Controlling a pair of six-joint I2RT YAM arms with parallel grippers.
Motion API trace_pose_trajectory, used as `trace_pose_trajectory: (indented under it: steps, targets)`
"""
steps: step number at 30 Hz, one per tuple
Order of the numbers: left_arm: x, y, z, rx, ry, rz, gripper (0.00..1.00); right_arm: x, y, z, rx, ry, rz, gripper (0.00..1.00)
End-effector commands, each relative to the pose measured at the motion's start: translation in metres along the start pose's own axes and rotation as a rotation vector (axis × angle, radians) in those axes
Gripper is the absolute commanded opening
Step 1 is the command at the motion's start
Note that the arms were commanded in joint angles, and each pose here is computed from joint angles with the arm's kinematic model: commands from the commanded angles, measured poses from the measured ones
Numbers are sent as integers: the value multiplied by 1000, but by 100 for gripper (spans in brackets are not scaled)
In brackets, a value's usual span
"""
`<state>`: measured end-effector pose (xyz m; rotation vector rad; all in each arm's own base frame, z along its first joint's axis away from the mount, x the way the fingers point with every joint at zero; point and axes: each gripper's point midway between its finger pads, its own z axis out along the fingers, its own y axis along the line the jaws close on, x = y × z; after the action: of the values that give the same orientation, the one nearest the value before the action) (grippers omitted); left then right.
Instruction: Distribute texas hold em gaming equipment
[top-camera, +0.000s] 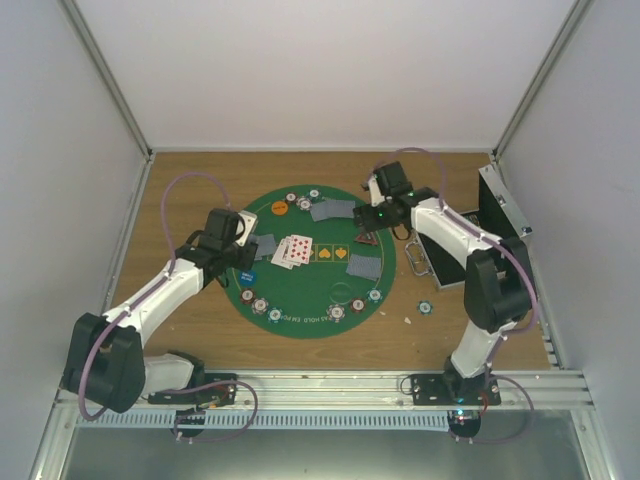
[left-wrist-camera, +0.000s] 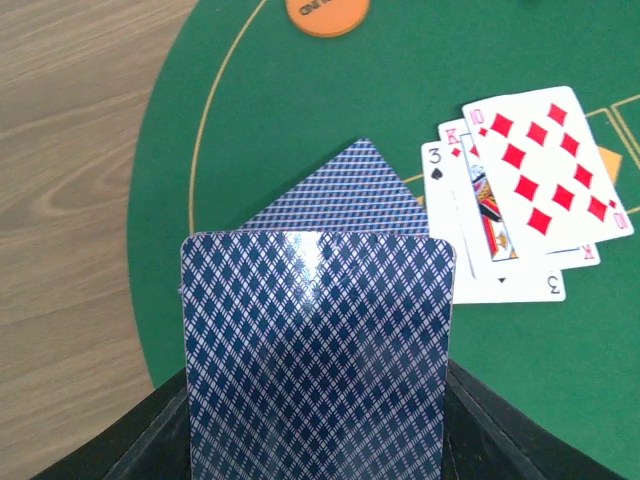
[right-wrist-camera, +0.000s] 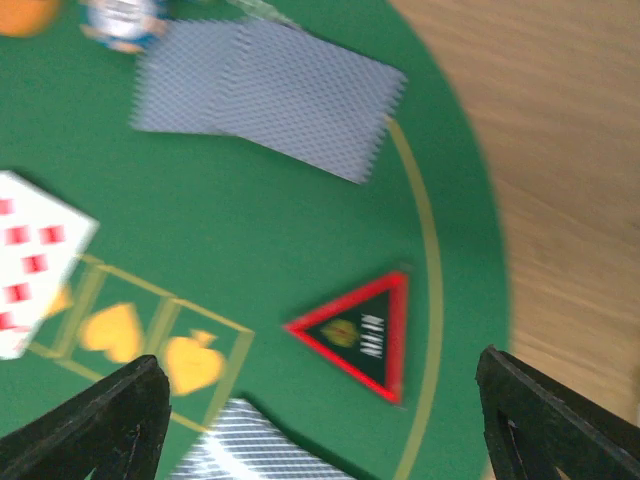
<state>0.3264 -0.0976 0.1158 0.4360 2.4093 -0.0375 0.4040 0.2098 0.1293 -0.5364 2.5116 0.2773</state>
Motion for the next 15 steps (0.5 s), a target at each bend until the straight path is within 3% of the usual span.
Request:
trace_pose_trajectory:
  steps: [1, 15]
  targets:
    - [-5, 13, 2, -31, -25, -39, 55, 31, -38, 20, 55, 100, 183, 87]
    - [-2, 15, 6, -31, -15, -46, 55, 46, -49, 66, 59, 186, 103, 92]
